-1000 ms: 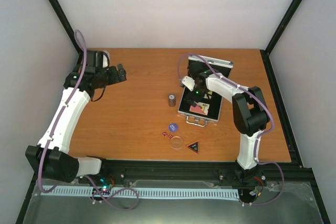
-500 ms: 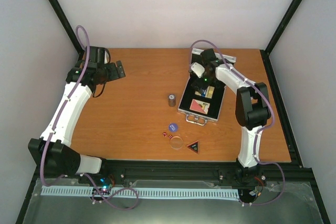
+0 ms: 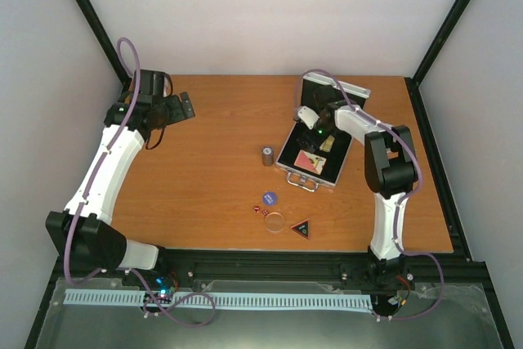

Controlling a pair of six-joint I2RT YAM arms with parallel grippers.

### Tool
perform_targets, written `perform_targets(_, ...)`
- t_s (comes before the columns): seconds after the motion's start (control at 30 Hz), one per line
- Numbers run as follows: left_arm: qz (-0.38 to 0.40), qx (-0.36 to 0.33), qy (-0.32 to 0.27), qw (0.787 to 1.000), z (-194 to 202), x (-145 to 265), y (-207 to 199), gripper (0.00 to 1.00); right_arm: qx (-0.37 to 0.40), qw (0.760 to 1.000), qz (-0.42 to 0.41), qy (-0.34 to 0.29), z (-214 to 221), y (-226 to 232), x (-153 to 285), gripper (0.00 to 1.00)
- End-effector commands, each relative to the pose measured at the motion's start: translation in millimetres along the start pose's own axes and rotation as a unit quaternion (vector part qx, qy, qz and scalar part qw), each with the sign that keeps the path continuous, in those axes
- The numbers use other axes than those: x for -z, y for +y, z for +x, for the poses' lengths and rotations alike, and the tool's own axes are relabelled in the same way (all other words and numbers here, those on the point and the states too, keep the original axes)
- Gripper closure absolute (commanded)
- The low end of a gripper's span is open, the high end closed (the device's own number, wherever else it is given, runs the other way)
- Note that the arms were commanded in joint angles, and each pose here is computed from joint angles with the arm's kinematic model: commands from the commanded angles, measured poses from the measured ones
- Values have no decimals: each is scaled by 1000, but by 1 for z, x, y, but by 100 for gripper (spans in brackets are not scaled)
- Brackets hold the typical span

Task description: Pack up texas hold em set

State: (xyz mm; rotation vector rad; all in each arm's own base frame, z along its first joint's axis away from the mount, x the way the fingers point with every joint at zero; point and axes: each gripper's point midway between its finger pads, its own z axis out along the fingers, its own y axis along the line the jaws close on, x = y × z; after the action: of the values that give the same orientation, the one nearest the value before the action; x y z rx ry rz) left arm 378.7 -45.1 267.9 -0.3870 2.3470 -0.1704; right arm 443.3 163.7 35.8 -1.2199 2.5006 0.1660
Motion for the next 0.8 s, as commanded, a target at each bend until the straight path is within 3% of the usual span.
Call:
perform_targets(0.0, 13, 9, -29, 999, -18, 18, -7, 0, -45, 995, -22, 84, 56, 11, -30, 5)
perform_targets(0.3, 27, 8, -35, 999, -18, 27, -10, 0, -59, 996, -31, 56, 44, 22, -13, 8)
perform_targets(0.53, 39, 4, -45, 998, -20, 37, -13, 0, -40, 996, -47, -67, -15, 40, 45, 6)
perform_targets(0.77, 51, 11, -37, 998, -14, 39, -15, 0, -31, 996, -66, -42, -13, 68, 50, 7)
